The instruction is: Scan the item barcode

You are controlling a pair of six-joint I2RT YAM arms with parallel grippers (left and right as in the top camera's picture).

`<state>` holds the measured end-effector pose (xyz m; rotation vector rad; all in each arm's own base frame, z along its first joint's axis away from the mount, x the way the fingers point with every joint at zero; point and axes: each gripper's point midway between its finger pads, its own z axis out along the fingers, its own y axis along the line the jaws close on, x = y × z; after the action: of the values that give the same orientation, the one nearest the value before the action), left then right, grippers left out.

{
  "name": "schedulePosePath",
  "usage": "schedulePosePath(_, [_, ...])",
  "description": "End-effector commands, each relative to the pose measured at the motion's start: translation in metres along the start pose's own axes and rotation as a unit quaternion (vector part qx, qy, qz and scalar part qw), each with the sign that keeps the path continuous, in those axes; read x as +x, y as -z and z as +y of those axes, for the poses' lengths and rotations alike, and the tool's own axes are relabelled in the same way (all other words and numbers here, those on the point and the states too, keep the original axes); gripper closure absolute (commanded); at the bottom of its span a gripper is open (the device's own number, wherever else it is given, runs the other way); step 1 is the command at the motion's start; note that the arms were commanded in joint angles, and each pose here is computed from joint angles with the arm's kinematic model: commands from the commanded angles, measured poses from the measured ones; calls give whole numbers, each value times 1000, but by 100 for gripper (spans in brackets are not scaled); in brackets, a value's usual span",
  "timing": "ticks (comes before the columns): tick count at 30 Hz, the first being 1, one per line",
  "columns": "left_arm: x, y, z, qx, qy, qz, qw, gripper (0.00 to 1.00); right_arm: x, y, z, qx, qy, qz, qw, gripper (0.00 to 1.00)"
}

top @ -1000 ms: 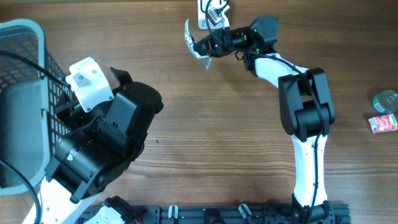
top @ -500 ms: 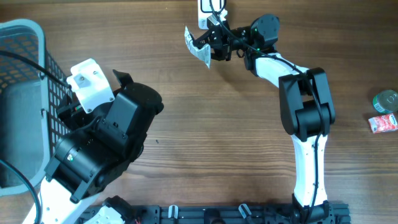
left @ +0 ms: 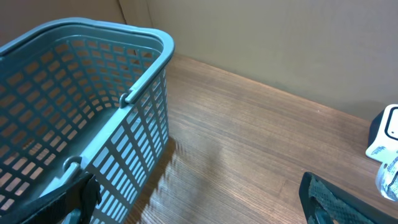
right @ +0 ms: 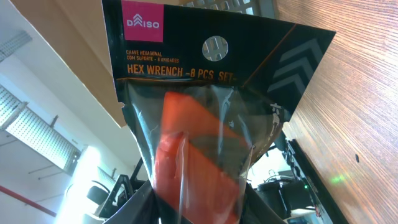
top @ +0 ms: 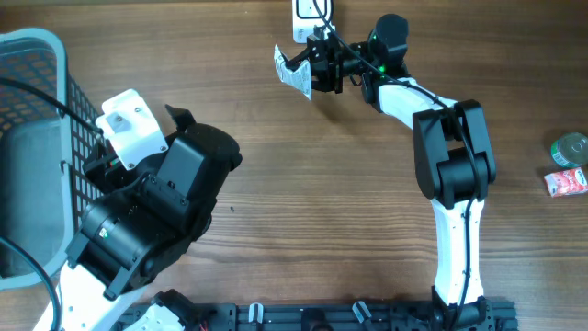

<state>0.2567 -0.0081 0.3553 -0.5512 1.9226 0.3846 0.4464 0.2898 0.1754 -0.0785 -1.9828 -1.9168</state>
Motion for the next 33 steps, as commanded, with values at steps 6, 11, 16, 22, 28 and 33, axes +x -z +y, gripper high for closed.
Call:
schedulePosePath(6, [2, 1, -3, 8, 12, 8, 1000, 0, 23, 7, 47, 2, 58, 0, 998, 78])
schedulePosePath(11, [2, 1, -3, 8, 12, 8, 1000, 0, 59, 28, 104, 3, 129, -14, 992, 78])
schedulePosePath(16, [3, 1, -3, 10, 13, 10, 1000, 0, 101, 60, 156, 9, 216, -45, 975, 78])
schedulePosePath(22, [4, 1, -4, 11, 14, 12, 1000, 0, 153, 86, 203, 20, 346, -84, 934, 78])
schedulePosePath(28, [4, 1, -4, 12, 14, 12, 1000, 0, 190, 88, 220, 41, 495, -95, 862, 79])
schedulePosePath(33, [4, 1, -4, 11, 13, 12, 1000, 0, 199, 86, 222, 42, 549, -98, 829, 85])
